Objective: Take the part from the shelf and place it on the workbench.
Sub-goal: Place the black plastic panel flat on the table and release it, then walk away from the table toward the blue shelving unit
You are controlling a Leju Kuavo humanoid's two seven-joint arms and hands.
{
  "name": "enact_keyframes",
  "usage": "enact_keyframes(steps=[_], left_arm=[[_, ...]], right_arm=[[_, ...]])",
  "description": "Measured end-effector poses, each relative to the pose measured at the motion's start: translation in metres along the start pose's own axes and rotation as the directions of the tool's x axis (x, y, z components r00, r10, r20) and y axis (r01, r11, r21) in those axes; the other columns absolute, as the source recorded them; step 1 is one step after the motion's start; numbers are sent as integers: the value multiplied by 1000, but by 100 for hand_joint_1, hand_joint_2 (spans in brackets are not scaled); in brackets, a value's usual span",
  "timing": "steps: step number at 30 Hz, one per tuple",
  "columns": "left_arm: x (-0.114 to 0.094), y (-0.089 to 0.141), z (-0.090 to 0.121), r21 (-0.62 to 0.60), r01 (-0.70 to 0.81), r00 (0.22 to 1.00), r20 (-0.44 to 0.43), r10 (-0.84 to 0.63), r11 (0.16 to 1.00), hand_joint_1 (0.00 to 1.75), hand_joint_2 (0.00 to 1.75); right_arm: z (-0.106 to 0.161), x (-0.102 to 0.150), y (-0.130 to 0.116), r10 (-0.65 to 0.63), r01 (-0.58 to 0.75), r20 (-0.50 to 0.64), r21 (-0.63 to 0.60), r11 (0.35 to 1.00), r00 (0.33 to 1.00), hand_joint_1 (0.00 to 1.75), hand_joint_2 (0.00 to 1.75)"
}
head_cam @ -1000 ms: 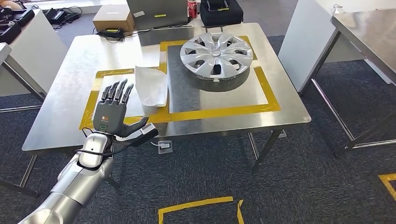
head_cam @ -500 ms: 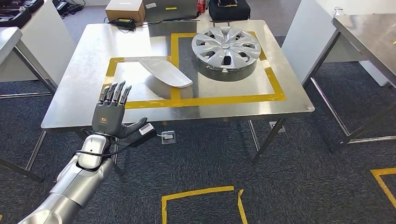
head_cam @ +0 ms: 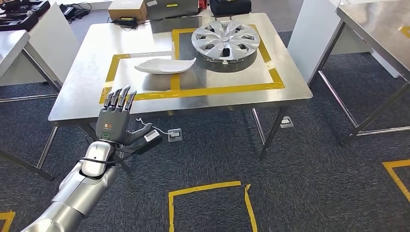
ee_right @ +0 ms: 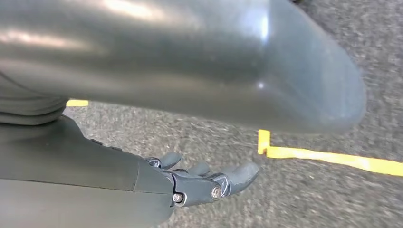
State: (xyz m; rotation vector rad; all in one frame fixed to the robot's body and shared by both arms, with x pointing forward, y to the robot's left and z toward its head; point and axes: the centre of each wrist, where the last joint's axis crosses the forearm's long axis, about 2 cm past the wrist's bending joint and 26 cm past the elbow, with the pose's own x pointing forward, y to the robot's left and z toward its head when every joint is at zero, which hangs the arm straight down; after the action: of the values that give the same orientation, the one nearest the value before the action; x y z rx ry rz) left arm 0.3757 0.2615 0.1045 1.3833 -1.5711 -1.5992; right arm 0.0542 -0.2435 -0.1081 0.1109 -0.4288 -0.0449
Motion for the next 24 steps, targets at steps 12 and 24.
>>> enact_keyframes(steps=[12,24], left_arm=[[1,0,-2,-3,-3,1000,1,3,1000,0,0],[0,-4,1,-21,-3,1000,-9,3,1000,0,0]], right_arm=[[1,-3,1,-5,5,-9,6,1000,1000,0,0],[0,1,2,-4,4,-9,11,1000,1000,0,0]])
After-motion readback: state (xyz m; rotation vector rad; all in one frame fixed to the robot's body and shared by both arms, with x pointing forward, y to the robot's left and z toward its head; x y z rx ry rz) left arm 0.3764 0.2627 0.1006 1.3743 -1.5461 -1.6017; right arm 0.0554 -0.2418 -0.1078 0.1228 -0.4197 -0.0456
